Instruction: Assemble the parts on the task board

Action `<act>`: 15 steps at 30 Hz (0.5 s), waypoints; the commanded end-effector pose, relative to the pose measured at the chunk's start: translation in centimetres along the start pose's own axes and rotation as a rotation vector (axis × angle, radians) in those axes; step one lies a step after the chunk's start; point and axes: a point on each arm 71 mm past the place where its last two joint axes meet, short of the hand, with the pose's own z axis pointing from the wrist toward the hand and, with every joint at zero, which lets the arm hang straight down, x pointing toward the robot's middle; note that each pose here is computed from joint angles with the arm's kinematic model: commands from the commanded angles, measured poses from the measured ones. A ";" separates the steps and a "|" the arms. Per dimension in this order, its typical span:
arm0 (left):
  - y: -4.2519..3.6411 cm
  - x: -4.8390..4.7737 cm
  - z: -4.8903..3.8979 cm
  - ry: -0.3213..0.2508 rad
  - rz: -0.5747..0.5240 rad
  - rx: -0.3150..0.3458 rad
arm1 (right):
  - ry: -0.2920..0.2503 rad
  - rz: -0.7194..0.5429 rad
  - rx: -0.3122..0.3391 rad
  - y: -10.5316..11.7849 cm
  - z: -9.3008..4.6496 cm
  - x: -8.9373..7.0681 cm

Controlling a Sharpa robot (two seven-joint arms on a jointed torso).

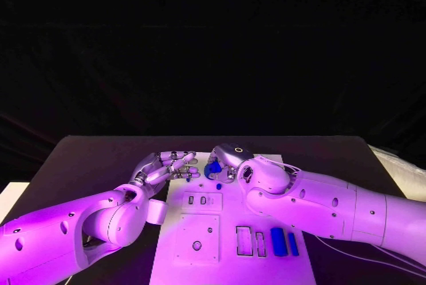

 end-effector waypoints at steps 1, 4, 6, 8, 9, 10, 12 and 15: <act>-0.11 0.31 0.05 0.024 -0.013 0.012 | -0.028 -0.012 0.048 -0.8 -0.1 0.0; -0.11 0.31 0.06 0.024 -0.013 0.011 | -0.033 -0.009 0.049 -0.9 -0.1 0.0; -0.10 0.31 0.06 0.024 -0.013 0.011 | -0.038 -0.006 0.050 -0.9 0.0 0.0; -0.10 0.31 0.06 0.024 -0.013 0.010 | -0.041 -0.004 0.050 -0.9 -0.1 -0.1; -0.10 0.31 0.06 0.024 -0.013 0.010 | -0.044 -0.002 0.050 -0.9 -0.1 -0.1; -0.10 0.30 0.06 0.024 -0.013 0.010 | -0.048 0.000 0.050 -0.9 -0.1 -0.1; -0.09 0.30 0.06 0.025 -0.013 0.009 | -0.057 0.004 0.049 -1.0 -0.1 -0.2; -0.09 0.30 0.07 0.024 -0.013 0.009 | -0.060 0.006 0.049 -1.0 -0.1 -0.2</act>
